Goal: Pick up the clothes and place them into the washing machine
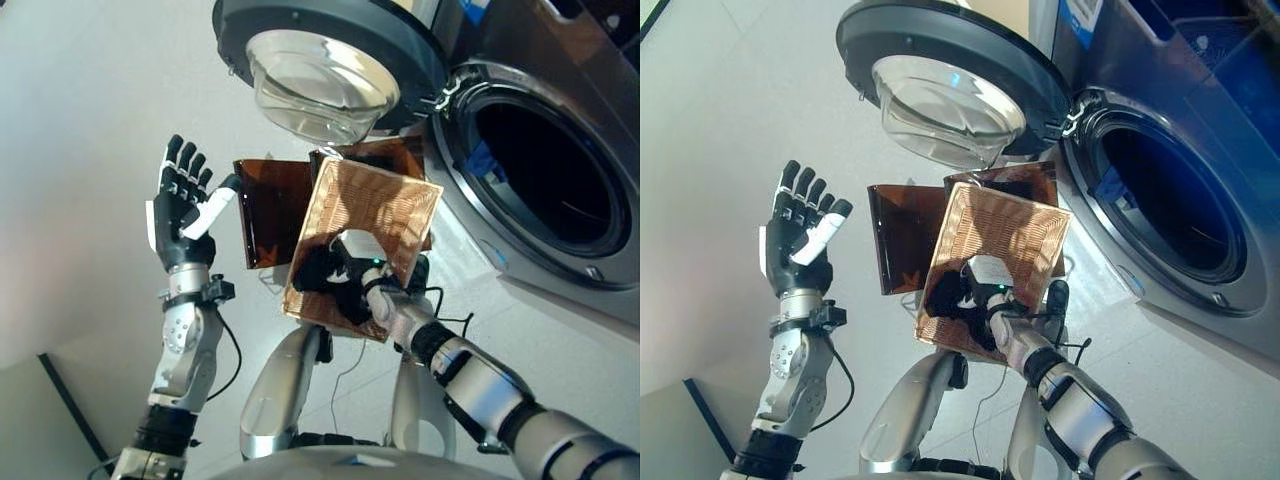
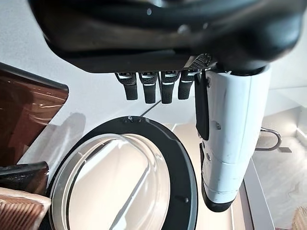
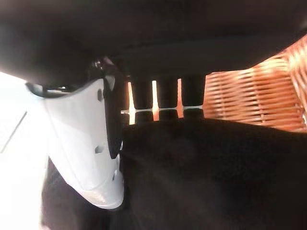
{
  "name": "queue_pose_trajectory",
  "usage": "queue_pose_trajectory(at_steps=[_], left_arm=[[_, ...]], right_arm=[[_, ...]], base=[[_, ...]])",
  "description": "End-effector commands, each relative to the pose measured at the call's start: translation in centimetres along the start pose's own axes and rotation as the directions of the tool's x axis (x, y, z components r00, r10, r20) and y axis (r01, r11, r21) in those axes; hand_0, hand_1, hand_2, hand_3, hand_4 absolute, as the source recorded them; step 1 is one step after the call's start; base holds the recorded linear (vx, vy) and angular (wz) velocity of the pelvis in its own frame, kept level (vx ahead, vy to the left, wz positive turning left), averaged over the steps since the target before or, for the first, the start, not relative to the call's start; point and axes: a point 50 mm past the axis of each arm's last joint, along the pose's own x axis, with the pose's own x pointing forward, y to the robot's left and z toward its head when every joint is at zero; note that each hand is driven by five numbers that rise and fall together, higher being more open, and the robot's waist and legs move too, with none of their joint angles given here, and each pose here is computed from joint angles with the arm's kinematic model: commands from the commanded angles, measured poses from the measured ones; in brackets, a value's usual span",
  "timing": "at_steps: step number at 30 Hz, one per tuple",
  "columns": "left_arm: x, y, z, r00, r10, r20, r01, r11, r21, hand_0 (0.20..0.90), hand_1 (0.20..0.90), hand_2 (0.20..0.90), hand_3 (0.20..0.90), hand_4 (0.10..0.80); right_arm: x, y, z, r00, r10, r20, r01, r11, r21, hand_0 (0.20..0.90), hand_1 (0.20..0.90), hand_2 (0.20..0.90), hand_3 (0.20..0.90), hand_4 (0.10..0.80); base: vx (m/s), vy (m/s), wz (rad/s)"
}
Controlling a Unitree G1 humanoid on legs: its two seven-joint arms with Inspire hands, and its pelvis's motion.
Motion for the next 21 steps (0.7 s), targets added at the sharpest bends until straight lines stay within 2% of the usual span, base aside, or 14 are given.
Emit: queue_pose_trajectory(at_steps=[1, 4, 5, 7, 8, 9, 14, 21], left_arm=[[0.5, 0.2, 4.6, 0.969, -0.020, 0.245, 0.020, 1.000, 0.001, 0.900, 0.900, 0.900, 0.900, 0.800], [0.3, 0.5, 4.3, 0.974, -0.017, 0.225, 0.016, 1.000, 0.008, 0.900, 0.900, 0.900, 0.900, 0.800], [0.1, 0.8, 3.9, 0.979, -0.016, 0.203, 0.014, 1.000, 0.011, 0.900, 0.900, 0.900, 0.900, 0.800], [0.0, 0.9, 3.9, 0.980, -0.015, 0.201, 0.013, 1.000, 0.012, 0.900, 0.900, 0.900, 0.900, 0.800], [-0.2, 1.0, 3.6, 0.984, -0.018, 0.179, 0.016, 1.000, 0.011, 0.900, 0.900, 0.900, 0.900, 0.800], [-0.2, 1.0, 3.5, 0.984, -0.018, 0.179, 0.016, 1.000, 0.011, 0.900, 0.900, 0.900, 0.900, 0.800], [-0.5, 1.4, 2.9, 0.990, -0.019, 0.136, 0.018, 1.000, 0.011, 0.900, 0.900, 0.900, 0.900, 0.800], [-0.8, 1.5, 2.4, 0.994, -0.017, 0.108, 0.018, 1.000, -0.005, 0.900, 0.900, 0.900, 0.900, 0.800]], right_arm=[[0.4, -0.8, 6.3, 0.977, -0.108, 0.182, 0.040, 0.940, 0.340, 0.200, 0.200, 0.200, 0.200, 0.300], [0.0, -1.6, 6.3, 0.974, -0.144, 0.173, 0.040, 0.866, 0.499, 0.200, 0.200, 0.200, 0.200, 0.300], [-0.4, -1.9, 6.2, 0.975, -0.154, 0.161, 0.023, 0.788, 0.615, 0.200, 0.200, 0.200, 0.200, 0.300], [-0.6, -2.0, 5.8, 0.976, -0.156, 0.150, 0.018, 0.750, 0.661, 0.200, 0.200, 0.200, 0.200, 0.300], [-1.0, -2.1, 5.2, 0.980, -0.162, 0.114, 0.012, 0.625, 0.781, 0.200, 0.200, 0.200, 0.200, 0.300], [-1.0, -2.1, 5.2, 0.980, -0.162, 0.114, 0.012, 0.624, 0.781, 0.200, 0.200, 0.200, 0.200, 0.300], [-2.1, -2.6, 3.7, 0.982, -0.185, 0.045, 0.014, 0.308, 0.951, 0.200, 0.200, 0.200, 0.200, 0.300], [-2.8, -4.0, 2.3, 0.968, -0.249, -0.030, 0.036, 0.020, 0.999, 0.200, 0.200, 0.200, 0.200, 0.300]], base=[[0.021, 0.007, -0.05], [0.028, 0.011, -0.04], [0.029, 0.012, -0.03], [0.031, 0.013, -0.06], [0.030, 0.015, -0.07], [0.028, 0.022, -0.06], [0.000, 0.000, 0.00], [0.009, 0.008, -0.02]])
